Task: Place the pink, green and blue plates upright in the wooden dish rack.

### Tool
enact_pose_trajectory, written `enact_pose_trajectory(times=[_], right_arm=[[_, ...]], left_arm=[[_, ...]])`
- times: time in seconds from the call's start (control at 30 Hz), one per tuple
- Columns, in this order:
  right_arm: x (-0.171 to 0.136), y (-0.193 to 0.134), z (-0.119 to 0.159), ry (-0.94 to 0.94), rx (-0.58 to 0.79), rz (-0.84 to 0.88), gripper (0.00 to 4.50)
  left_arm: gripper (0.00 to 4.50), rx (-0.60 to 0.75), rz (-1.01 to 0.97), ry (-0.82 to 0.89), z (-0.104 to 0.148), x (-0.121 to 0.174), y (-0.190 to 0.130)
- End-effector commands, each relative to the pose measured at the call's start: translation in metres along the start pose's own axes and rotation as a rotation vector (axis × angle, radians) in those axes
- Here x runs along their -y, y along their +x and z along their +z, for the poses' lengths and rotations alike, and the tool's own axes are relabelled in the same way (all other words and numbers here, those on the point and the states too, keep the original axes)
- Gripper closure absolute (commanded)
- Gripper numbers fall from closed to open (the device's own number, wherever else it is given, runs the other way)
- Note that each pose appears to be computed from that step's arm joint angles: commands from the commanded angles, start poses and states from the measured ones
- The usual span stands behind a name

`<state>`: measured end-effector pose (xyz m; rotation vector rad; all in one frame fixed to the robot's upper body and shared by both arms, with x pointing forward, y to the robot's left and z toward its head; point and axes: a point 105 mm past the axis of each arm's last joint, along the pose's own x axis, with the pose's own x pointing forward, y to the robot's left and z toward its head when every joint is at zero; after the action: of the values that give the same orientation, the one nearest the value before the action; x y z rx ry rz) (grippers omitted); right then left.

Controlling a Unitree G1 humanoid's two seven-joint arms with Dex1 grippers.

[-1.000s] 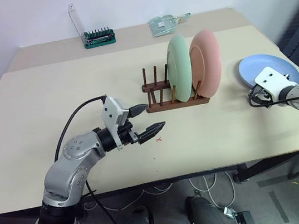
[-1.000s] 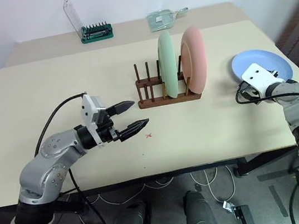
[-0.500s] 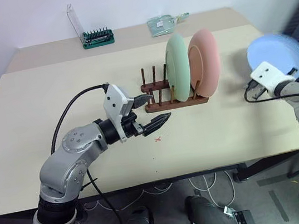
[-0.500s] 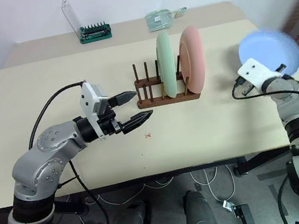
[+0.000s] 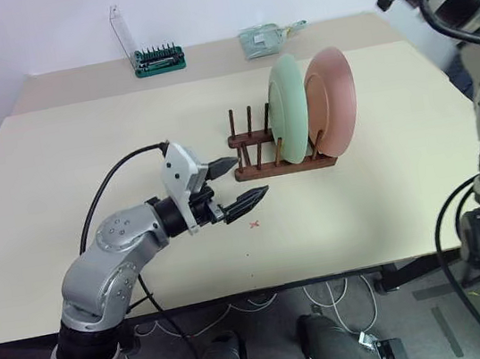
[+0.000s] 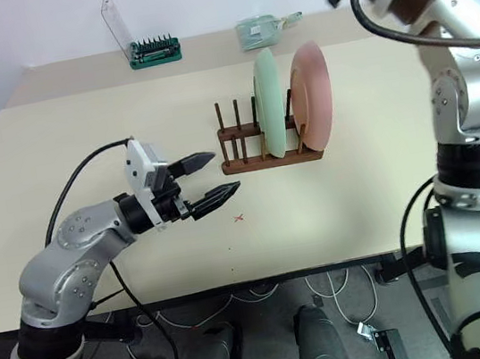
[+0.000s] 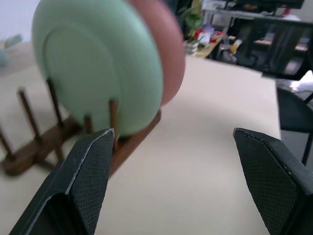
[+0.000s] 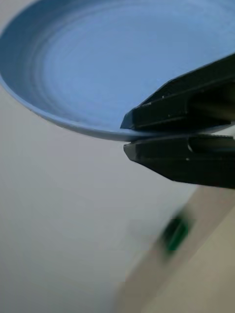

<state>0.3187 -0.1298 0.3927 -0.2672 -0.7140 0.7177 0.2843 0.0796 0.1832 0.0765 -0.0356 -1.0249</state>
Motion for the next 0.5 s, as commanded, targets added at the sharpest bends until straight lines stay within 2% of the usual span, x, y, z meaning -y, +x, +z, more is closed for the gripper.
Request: enact_pose_trajectory(times=[0.03, 0.17, 0.3, 0.4, 0.5], right_arm=[[-0.042, 0.008, 0.023, 0.194, 0.105, 0.146, 4.46], [-0.061, 0.016, 0.023, 0.354, 0.127, 0.179, 4.46], [-0.094, 0.045, -0.005, 0.721, 0.053, 0.122, 4.46], [-0.109, 0.049, -0.026, 0.841, -0.039, 0.080, 4.46], [-0.111, 0.052, -0.040, 0.946, -0.092, 0.009, 4.46]], left_arm=[[0.48, 0.033, 0.074, 0.051, 0.007, -0.016, -0.017], [0.48, 0.018, 0.123, 0.064, 0.003, -0.028, -0.030], [0.48, -0.025, 0.227, 0.087, -0.007, -0.053, -0.053], [0.48, -0.023, 0.237, 0.088, -0.008, -0.054, -0.058], [0.48, -0.028, 0.234, 0.081, -0.013, -0.050, -0.061]])
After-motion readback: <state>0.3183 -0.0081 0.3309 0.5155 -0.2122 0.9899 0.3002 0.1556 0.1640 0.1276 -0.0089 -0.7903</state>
